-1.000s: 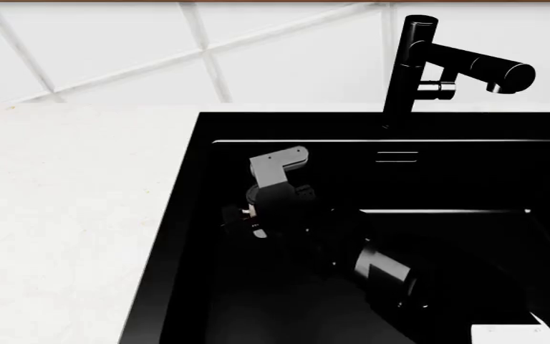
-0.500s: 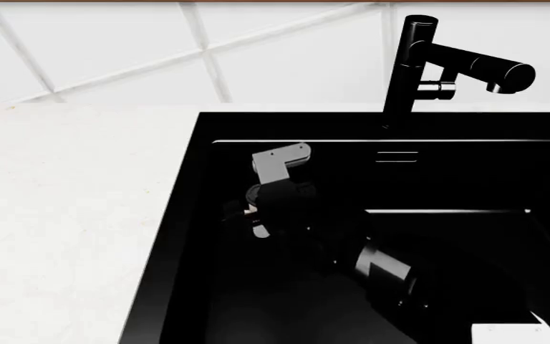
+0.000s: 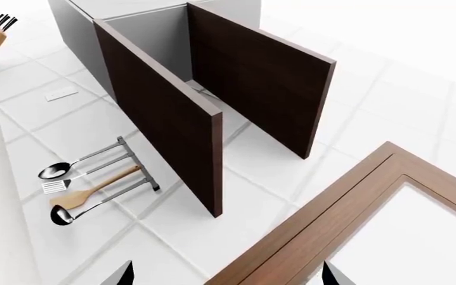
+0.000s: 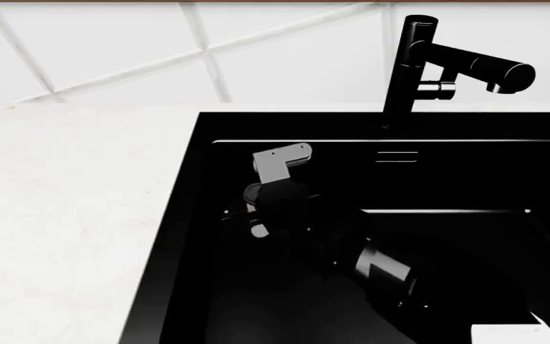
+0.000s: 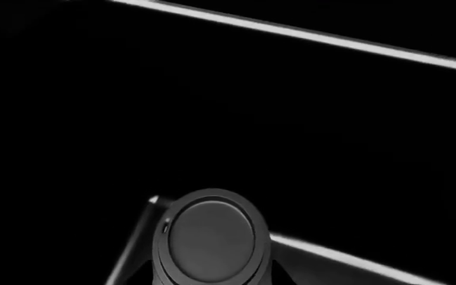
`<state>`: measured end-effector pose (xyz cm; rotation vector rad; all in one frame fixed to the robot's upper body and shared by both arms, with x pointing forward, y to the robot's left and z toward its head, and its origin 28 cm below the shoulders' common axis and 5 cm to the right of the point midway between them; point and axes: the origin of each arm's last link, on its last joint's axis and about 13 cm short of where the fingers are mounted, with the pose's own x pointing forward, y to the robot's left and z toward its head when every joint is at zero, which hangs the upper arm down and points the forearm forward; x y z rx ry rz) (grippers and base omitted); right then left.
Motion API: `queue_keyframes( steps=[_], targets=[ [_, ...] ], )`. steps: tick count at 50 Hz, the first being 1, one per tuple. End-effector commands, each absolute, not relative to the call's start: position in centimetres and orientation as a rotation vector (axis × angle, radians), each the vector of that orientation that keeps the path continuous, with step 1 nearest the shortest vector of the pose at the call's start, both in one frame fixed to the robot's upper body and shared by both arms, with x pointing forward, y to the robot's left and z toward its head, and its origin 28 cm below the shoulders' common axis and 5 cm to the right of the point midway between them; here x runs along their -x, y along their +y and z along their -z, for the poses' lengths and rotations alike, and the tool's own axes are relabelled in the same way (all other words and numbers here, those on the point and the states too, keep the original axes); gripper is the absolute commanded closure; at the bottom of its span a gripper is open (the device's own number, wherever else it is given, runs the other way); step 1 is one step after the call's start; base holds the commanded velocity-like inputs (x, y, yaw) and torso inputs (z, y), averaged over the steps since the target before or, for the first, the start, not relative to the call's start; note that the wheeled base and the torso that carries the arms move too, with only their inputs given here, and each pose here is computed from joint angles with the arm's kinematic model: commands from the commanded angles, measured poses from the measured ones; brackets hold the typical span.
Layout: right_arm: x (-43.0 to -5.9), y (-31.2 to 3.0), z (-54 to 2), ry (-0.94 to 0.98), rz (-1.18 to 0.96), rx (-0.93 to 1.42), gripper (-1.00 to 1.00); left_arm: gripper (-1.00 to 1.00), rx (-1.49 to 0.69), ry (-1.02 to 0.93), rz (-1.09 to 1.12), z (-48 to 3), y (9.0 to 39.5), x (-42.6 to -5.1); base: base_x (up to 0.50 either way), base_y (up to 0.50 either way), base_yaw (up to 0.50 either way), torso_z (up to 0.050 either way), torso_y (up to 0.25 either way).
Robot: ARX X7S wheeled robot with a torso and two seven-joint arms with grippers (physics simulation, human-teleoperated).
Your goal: Pick the cup and bowl from the sink and place them on the counter for drying.
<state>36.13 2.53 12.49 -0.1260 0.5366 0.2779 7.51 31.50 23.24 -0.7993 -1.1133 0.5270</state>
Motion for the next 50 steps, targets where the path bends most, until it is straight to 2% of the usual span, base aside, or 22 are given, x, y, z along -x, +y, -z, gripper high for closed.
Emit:
queue_keyframes(
  steps=[1, 24, 37, 50],
  targets=[
    [-36.3, 2.5, -12.8, 0.510, -0.276, 0.154, 1.00, -1.00, 0.800, -1.114, -0.528, -23.2, 31.6, -7.5, 0.00, 0.00, 0.00, 0.000, 0.000],
    [-36.1, 3.3, -15.1, 0.486, -0.270, 0.231, 1.00, -1.00, 0.796, -1.111, -0.523, -23.3, 31.4, -7.5, 0.00, 0.00, 0.00, 0.000, 0.000],
    [-32.9, 2.6, -15.9, 0.534, -0.311, 0.236, 1.00, -1.00, 0.794, -1.111, -0.520, -23.4, 31.3, -7.5, 0.00, 0.00, 0.00, 0.000, 0.000],
    [-29.4, 1.4, -18.4, 0.467, -0.301, 0.251, 1.00, -1.00, 0.795, -1.115, -0.523, -23.4, 31.4, -7.4, 0.00, 0.00, 0.00, 0.000, 0.000]
  ],
)
